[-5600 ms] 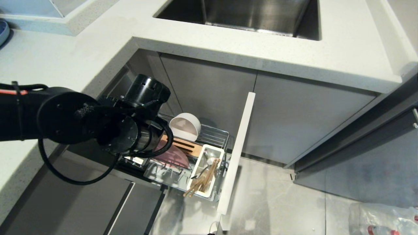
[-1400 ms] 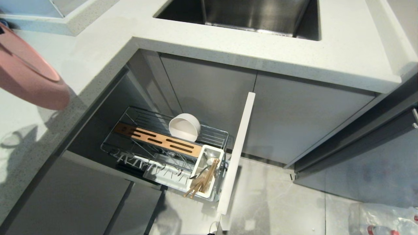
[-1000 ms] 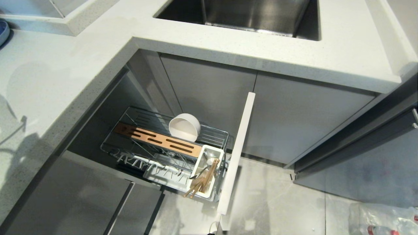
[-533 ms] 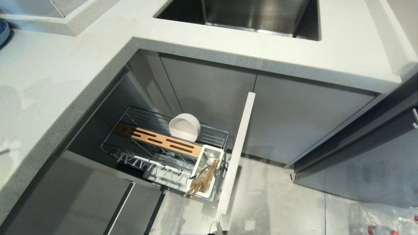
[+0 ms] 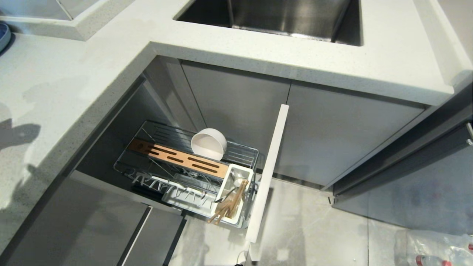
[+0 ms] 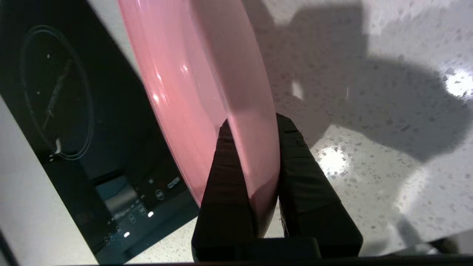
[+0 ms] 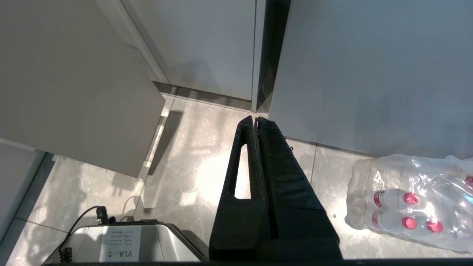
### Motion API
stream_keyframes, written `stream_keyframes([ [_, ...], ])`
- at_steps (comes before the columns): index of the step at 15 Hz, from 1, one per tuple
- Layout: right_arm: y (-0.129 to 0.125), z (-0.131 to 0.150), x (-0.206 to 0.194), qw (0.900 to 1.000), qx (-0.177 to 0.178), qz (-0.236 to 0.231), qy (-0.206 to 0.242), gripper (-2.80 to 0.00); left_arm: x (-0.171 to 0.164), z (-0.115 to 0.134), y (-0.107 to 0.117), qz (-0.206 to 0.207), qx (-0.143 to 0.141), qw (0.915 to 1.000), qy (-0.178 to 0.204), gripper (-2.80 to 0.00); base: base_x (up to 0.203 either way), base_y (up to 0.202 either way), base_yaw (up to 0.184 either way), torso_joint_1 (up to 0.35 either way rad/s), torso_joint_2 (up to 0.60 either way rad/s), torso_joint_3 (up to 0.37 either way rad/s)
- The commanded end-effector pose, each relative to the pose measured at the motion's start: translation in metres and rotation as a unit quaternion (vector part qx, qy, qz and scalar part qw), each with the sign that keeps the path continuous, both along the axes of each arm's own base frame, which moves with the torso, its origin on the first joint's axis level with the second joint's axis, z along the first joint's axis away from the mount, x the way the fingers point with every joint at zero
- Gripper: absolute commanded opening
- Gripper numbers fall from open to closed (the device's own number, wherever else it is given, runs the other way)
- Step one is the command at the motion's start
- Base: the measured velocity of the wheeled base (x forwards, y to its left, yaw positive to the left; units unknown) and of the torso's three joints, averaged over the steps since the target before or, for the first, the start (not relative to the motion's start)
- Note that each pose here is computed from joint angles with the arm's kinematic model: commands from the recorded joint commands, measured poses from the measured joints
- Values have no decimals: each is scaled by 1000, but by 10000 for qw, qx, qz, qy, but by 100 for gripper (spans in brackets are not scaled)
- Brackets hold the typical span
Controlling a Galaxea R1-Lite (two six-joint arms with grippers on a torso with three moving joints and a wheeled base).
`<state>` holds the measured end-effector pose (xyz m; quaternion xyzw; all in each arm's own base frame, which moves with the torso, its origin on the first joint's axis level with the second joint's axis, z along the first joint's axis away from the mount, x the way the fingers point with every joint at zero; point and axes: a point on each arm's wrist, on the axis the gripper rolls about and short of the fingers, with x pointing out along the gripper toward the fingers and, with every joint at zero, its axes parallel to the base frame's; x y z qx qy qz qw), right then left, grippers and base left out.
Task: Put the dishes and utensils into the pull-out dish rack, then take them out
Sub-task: Take the plate out of the cupboard
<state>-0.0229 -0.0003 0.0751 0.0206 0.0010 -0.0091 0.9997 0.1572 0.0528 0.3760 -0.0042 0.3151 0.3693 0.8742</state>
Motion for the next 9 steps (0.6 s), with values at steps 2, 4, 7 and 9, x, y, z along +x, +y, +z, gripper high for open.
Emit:
stream_keyframes([
  [2, 0, 0, 0, 10000, 1, -2, 11, -280, 38, -16, 3, -123, -134, 9980, 598, -280, 0, 0, 0, 0, 0, 0],
  [4, 0, 0, 0, 10000, 1, -2, 11, -280, 48, -19, 2, -206, -154, 9973, 692, -280, 0, 0, 0, 0, 0, 0],
  [7, 0, 0, 0, 10000, 1, -2, 11, -280, 56, -24, 1, -250, -196, 9964, 788, -280, 0, 0, 0, 0, 0, 0],
  [9, 0, 0, 0, 10000, 1, 0, 11, -280, 56, -24, 0, -243, -224, 9966, 752, -280, 0, 0, 0, 0, 0, 0],
])
